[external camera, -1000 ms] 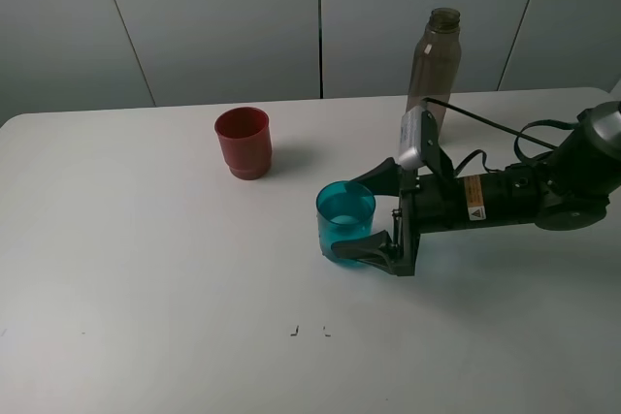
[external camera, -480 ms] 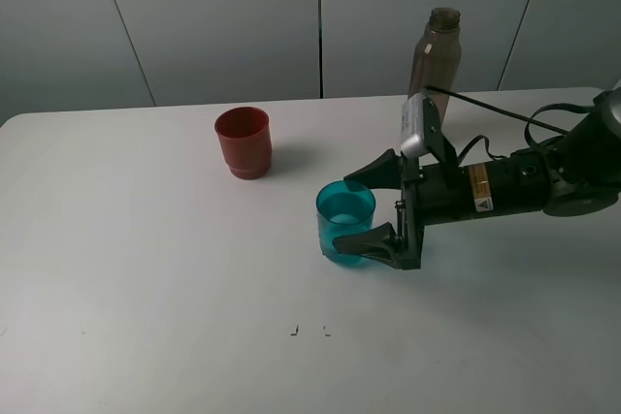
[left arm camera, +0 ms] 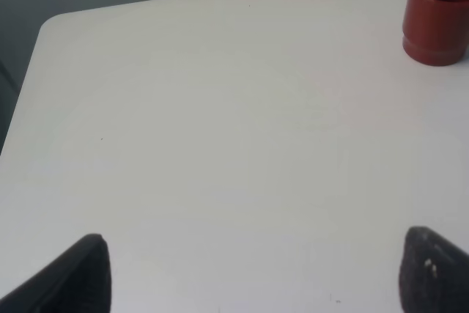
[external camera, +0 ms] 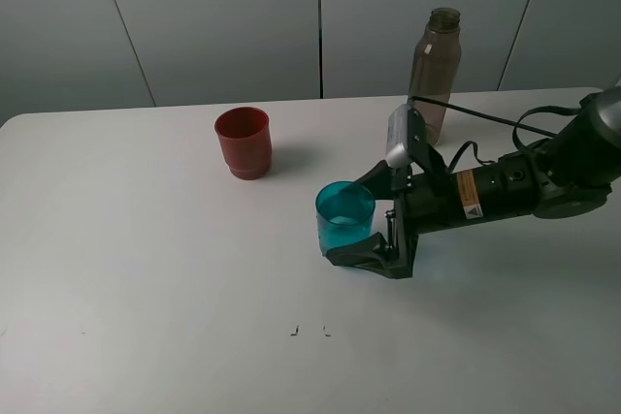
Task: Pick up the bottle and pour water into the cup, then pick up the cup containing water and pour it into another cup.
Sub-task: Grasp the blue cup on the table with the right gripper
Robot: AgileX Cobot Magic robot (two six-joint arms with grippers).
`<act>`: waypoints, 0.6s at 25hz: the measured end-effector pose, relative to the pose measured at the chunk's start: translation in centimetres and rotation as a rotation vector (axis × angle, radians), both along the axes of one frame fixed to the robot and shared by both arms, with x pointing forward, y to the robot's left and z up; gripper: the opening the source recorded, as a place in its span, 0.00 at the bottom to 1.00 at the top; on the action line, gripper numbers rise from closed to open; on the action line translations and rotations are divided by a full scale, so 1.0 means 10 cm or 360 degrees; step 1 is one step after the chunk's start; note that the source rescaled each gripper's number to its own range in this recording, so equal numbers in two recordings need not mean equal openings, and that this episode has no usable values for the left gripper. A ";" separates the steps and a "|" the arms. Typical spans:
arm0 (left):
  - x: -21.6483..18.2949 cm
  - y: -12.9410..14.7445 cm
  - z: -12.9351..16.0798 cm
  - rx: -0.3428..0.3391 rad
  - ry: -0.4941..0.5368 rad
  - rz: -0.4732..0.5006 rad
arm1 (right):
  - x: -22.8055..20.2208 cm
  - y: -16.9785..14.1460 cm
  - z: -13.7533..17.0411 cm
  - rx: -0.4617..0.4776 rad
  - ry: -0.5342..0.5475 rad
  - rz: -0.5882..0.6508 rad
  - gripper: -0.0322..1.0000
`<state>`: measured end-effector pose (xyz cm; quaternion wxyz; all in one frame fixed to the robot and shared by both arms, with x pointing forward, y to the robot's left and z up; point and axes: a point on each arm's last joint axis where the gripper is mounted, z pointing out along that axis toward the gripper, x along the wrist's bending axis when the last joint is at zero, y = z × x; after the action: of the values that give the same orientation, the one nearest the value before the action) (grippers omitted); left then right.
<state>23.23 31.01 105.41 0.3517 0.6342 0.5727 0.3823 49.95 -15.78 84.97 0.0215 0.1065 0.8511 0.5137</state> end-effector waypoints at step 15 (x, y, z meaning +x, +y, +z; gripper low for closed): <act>0.00 0.00 0.00 0.0000 0.0000 0.0000 | 0.03 0.08 0.00 -0.0015 -0.0052 -0.0074 1.00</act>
<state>23.23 31.01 105.41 0.3517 0.6342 0.5727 0.3823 50.30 -14.97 84.99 0.0477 0.1177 0.8503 0.5108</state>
